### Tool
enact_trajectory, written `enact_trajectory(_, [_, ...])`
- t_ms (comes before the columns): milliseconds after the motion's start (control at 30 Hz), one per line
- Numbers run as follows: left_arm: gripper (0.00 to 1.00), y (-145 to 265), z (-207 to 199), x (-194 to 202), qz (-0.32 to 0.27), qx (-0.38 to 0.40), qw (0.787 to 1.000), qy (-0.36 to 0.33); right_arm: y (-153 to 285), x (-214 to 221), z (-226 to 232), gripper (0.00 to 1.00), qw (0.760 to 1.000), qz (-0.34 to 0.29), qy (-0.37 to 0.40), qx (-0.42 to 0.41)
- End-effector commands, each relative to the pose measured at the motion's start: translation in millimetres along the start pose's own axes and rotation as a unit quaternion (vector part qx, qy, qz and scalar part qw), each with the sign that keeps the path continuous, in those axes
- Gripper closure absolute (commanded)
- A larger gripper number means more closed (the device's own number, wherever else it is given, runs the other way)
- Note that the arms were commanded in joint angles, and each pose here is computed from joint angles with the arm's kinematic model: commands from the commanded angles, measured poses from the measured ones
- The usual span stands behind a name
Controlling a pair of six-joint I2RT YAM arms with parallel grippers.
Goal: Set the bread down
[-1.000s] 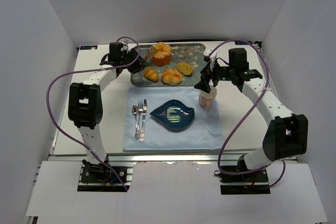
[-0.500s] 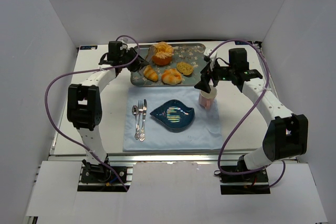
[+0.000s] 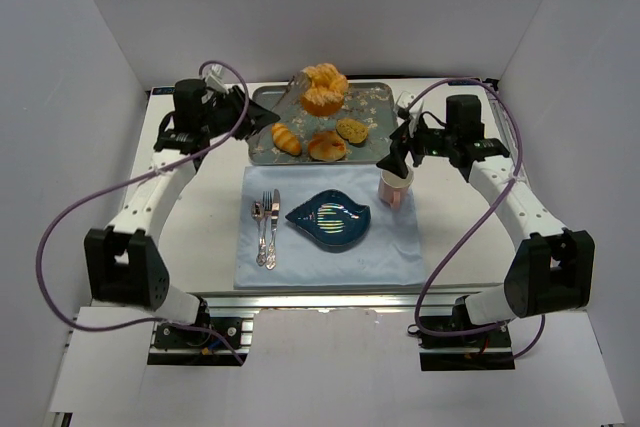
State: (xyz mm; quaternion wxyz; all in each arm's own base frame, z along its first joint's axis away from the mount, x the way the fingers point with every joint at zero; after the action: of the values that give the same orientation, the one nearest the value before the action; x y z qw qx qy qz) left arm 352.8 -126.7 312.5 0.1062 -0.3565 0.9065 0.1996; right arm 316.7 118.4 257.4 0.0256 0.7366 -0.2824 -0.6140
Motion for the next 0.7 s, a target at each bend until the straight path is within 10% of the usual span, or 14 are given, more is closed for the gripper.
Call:
enact_trajectory(0, [1.00,37,-6,36,0.057,-0.001,0.998,0.018,10,-11,-7,0.10,0.999,-0.026,0.017,0.032])
enact_trajectory(667, [0.92,110,31,152,0.201,-0.092,0.972,0.086,7,-4,-11,0.11,0.999,-0.028,-0.020,0.030])
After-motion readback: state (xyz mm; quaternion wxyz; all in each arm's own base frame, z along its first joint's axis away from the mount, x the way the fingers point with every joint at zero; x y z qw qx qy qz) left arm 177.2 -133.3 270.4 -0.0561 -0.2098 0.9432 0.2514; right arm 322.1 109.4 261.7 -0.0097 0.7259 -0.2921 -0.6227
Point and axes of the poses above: each gripper's point midway between its finger pads, its own y axis back along the fingers, its own z axis along the line the jaws close on, x = y × z, the point moved 9 cm from there along y, back along the fingers, and after that the axes turned 11 degrees about y, right-handed, at the moved point
